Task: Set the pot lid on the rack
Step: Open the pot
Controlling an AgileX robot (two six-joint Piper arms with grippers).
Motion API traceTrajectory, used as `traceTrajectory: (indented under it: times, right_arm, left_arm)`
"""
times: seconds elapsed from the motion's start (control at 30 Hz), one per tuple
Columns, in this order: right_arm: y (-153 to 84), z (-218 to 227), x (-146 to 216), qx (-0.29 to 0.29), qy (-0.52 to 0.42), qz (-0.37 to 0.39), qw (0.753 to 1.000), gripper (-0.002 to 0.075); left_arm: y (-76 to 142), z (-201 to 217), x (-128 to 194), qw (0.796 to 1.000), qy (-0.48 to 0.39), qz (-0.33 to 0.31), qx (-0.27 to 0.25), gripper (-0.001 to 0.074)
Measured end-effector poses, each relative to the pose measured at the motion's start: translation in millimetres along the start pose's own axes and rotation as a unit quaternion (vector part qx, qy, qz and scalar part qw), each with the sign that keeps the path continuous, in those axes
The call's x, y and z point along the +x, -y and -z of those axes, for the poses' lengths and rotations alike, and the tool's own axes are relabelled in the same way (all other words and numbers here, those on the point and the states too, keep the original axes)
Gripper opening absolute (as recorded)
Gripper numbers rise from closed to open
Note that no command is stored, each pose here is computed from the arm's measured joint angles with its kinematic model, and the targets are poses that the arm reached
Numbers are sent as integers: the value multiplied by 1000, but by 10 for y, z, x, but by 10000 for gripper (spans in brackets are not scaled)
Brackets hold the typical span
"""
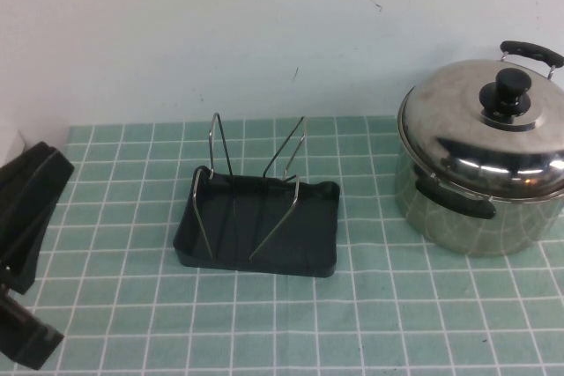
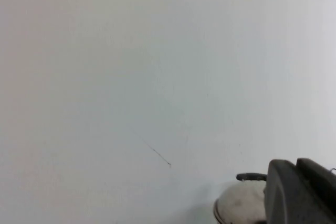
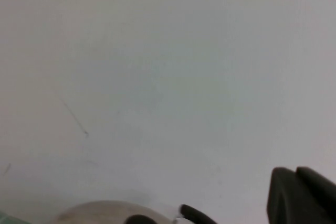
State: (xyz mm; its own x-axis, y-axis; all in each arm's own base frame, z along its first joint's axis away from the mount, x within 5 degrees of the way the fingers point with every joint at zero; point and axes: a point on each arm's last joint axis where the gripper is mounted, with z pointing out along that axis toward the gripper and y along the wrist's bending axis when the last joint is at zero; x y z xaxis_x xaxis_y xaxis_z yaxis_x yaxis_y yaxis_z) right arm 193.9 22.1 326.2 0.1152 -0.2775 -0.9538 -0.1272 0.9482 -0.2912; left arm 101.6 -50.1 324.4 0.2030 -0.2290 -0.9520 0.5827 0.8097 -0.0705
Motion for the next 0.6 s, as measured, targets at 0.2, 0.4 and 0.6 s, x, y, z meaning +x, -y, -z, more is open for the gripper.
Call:
traceTrajectory:
  times: [0.2,0.4,0.6]
  right_arm:
    - [-233,-489,370,-70,20,-22,997,26]
    - [-387,-873,708,-116,2,-25,993,401]
    - [-398,-1206,838,-119,-28,-48,991,662]
  left_arm:
    - [-50,-63,63,999,-16,46,-2,-3]
    - [-52,-65,63,999,-16,41,-2,-3]
    - [-34,-63,95,999,-33,31,8,-3]
